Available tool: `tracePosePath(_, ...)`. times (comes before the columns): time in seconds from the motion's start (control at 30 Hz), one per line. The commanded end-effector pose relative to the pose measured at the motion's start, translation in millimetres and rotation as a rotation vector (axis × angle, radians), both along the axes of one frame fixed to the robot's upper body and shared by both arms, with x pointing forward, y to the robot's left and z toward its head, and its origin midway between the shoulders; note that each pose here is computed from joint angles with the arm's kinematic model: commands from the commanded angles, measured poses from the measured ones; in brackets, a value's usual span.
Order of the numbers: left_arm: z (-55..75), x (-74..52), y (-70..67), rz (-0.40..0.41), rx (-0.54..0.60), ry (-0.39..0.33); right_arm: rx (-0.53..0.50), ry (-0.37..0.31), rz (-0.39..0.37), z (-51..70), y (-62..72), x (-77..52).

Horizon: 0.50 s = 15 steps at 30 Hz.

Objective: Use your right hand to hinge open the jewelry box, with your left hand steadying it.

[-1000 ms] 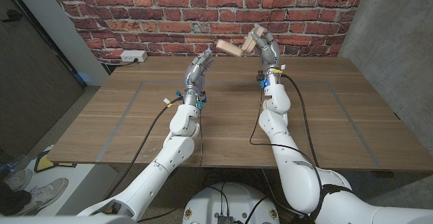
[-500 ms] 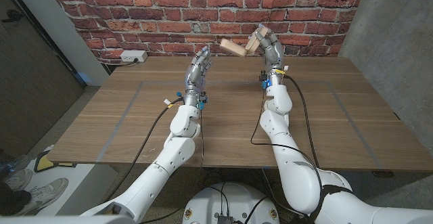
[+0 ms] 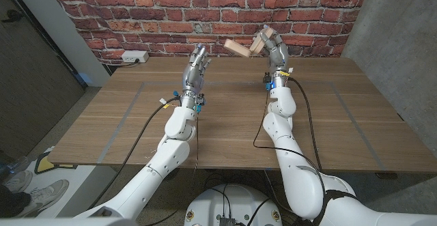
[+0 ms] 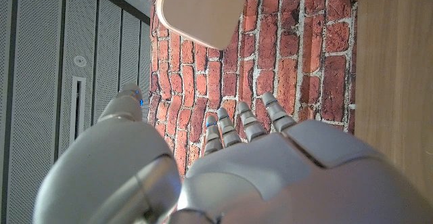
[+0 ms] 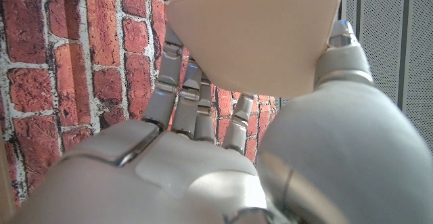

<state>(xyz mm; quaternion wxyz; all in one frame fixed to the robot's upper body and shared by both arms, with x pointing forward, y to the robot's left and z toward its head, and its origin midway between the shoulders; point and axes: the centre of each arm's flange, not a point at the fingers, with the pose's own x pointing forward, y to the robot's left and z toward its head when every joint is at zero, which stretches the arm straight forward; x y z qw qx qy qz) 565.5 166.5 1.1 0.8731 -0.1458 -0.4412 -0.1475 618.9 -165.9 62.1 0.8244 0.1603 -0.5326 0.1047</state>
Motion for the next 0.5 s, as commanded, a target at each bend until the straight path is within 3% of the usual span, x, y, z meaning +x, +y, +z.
tracePosePath(0.03, 2.1, -7.4, 18.5, 0.034, 0.072, -0.015, -0.059, 0.001, -0.056, -1.8, -5.9, -5.0)
tracePosePath(0.2, 3.5, -5.7, 28.4, 0.028, 0.104, -0.011, -0.082, 0.012, -0.098, -6.8, -5.0, -5.7)
tracePosePath(0.37, -1.0, 3.2, 40.9, 0.013, 0.129, -0.001, -0.075, 0.022, -0.135, -18.4, 4.4, -13.9)
tracePosePath(0.5, -9.1, 14.5, 47.3, -0.025, 0.119, 0.065, -0.061, 0.016, -0.184, -25.1, 9.1, -17.4)
